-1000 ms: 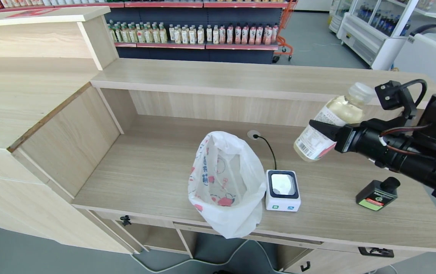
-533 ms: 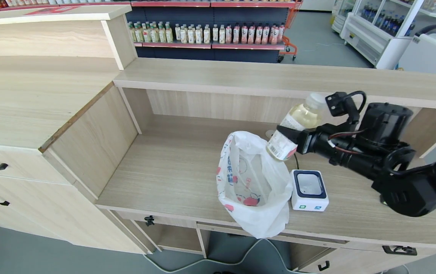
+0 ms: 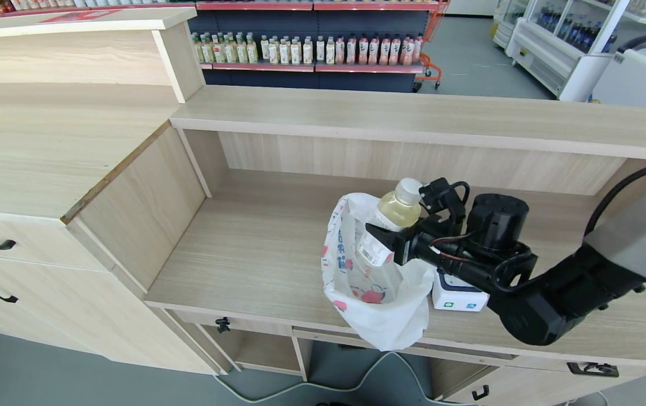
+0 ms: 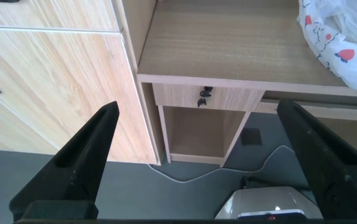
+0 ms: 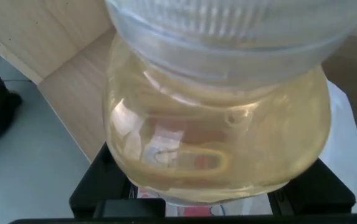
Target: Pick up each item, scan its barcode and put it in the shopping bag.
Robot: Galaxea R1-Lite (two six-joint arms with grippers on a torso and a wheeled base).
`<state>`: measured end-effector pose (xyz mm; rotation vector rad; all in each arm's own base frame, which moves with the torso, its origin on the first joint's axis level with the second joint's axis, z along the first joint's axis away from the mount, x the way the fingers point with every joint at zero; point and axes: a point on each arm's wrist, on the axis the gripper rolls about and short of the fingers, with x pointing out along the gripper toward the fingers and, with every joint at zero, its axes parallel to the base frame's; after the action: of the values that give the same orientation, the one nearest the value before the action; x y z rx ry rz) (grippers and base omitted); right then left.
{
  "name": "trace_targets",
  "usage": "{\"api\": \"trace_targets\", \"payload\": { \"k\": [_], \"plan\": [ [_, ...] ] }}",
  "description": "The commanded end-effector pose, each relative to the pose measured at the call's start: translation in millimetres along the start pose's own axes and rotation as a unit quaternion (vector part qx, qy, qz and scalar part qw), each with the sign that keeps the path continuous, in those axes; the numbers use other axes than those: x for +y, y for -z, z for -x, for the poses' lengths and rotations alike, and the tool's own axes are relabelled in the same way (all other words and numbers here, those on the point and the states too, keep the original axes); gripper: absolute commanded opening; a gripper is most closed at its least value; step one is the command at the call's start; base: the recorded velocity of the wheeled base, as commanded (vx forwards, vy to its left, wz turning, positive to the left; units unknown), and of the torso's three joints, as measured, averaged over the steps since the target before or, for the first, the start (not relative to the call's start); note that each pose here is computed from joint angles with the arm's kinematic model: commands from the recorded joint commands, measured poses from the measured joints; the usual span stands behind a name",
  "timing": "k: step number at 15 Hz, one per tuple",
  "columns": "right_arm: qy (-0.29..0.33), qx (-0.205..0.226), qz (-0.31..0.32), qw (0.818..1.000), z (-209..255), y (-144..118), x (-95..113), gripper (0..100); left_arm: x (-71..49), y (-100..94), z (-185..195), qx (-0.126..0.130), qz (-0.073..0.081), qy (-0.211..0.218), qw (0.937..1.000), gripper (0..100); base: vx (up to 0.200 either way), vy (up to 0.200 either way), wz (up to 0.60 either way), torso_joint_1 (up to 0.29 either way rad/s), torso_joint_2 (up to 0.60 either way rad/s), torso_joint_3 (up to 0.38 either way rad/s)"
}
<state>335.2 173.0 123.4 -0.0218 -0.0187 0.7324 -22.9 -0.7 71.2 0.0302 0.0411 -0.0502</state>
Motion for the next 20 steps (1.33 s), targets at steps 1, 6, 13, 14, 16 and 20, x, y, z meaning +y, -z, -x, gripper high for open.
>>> {"api": "trace_targets", "payload": {
  "k": [1,6,13,14,16,20],
  "plan": [
    [-0.012,0.013,0.018,1.0,-12.0,31.0,5.4,0,0.0,0.0,0.0,0.0,0.0,0.001,1.0,100,0.0,0.0,0.0,0.0,0.0,0.0],
    [-0.018,0.046,0.046,0.998,-20.2,67.3,2.5,0,0.0,0.0,0.0,0.0,0.0,0.001,1.0,100,0.0,0.0,0.0,0.0,0.0,0.0],
    [-0.075,0.066,0.113,0.989,-27.3,102.8,0.0,0,0.0,0.0,0.0,0.0,0.0,0.001,1.0,100,0.0,0.0,0.0,0.0,0.0,0.0],
    [-0.076,0.067,0.119,0.988,-27.5,106.0,0.0,0,0.0,0.0,0.0,0.0,0.0,0.001,1.0,100,0.0,0.0,0.0,0.0,0.0,0.0],
    [-0.076,0.069,0.119,0.987,-27.7,106.4,0.0,0,0.0,0.0,0.0,0.0,0.0,0.001,1.0,100,0.0,0.0,0.0,0.0,0.0,0.0],
    [-0.074,0.068,0.121,0.988,-26.6,104.5,-1.7,0,0.0,0.0,0.0,0.0,0.0,0.001,1.0,100,0.0,0.0,0.0,0.0,0.0,0.0]
  ]
}}
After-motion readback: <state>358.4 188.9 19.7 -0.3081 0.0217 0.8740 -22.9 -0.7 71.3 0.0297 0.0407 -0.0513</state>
